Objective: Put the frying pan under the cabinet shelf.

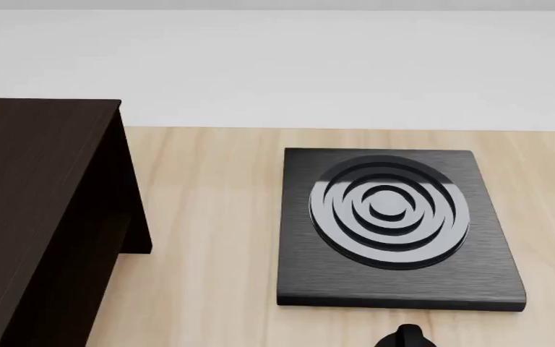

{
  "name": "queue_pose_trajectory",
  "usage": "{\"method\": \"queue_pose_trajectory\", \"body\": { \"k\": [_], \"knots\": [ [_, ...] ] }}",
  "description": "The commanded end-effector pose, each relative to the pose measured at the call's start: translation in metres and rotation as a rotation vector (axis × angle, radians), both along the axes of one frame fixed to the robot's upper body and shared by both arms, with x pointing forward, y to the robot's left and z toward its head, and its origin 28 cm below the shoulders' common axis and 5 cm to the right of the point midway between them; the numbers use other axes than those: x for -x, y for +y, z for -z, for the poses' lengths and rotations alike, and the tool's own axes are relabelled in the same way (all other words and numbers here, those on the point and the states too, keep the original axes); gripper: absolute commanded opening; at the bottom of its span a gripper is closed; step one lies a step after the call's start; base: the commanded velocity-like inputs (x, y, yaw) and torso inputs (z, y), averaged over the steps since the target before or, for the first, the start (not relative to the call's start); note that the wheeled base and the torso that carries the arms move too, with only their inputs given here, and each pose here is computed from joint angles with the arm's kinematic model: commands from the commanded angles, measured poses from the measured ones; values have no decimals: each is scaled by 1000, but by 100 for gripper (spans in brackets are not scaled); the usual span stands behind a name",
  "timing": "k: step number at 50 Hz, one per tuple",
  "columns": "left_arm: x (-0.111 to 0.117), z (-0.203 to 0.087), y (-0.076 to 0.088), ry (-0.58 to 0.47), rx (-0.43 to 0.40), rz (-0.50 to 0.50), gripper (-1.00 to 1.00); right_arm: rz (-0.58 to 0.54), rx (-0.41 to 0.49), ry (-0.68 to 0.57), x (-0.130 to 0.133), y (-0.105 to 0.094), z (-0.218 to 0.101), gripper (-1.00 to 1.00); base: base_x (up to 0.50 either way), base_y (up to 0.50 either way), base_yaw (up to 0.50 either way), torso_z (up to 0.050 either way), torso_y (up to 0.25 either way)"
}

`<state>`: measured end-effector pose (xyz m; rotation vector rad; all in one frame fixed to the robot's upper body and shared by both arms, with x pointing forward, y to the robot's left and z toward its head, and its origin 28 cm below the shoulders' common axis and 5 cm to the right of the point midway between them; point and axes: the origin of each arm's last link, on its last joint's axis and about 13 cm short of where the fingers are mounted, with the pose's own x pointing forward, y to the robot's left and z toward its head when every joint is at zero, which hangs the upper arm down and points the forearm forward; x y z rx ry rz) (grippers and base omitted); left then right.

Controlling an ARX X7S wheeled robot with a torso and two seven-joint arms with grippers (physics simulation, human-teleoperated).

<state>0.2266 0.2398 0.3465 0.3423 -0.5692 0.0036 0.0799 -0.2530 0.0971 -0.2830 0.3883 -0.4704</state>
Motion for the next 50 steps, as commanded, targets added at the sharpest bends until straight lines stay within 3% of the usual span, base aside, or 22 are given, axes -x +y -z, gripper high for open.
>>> {"method": "queue_pose_trajectory", "body": {
  "k": [1, 50],
  "knots": [
    [-1, 1, -1, 2, -2, 3, 100, 18, -17, 18, -2, -6, 13, 100, 0, 0, 0, 0, 0],
    [2, -4, -9, 3, -23, 17, 100, 72, -112, 97, -8, -22, 60, 100, 0, 0, 0, 0, 0]
  ]
}}
